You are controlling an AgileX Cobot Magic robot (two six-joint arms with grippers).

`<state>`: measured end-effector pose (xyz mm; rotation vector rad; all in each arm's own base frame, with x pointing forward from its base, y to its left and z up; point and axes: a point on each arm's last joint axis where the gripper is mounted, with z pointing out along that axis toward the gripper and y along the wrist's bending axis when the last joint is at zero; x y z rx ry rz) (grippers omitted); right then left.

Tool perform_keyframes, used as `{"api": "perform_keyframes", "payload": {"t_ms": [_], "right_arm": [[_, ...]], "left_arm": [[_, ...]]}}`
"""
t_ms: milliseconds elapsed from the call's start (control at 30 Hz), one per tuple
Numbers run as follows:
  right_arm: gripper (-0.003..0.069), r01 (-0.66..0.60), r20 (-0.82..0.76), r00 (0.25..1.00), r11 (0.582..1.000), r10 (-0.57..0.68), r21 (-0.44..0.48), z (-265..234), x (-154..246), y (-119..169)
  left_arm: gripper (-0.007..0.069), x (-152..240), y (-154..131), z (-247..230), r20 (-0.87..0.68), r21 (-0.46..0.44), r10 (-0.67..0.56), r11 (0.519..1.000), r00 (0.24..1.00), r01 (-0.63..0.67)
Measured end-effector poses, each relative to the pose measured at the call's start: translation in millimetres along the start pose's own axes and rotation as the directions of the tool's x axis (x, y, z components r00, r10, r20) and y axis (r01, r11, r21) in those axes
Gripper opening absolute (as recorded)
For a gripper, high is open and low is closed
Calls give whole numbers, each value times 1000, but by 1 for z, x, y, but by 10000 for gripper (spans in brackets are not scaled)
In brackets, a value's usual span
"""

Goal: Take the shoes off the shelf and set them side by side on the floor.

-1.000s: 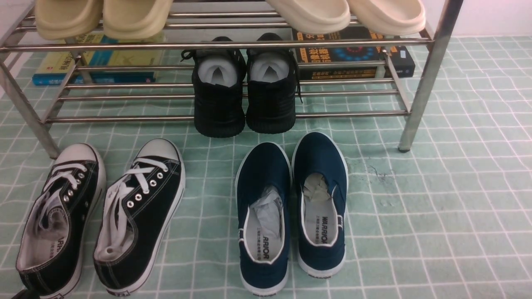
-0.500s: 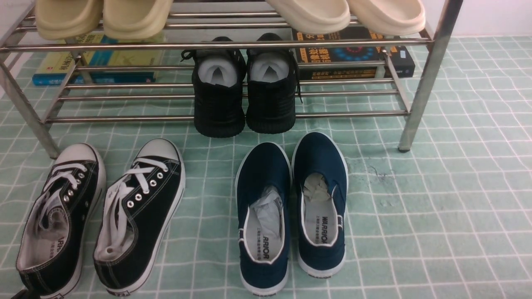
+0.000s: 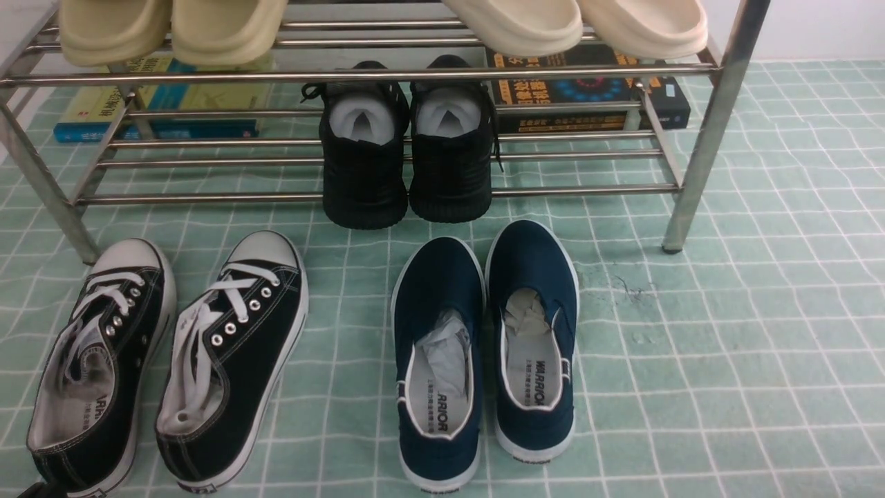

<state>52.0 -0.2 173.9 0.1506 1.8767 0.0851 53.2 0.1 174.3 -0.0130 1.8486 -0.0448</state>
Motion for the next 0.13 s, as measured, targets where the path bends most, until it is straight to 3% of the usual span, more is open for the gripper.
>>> {"api": "perform_keyframes", "payload": {"t_ms": [133], "right_arm": [[239, 0, 0, 1000, 1000, 0, 0, 0, 0, 0]], "left_arm": [[76, 0, 0, 0, -1, 0, 0, 1000, 1000, 0]]}}
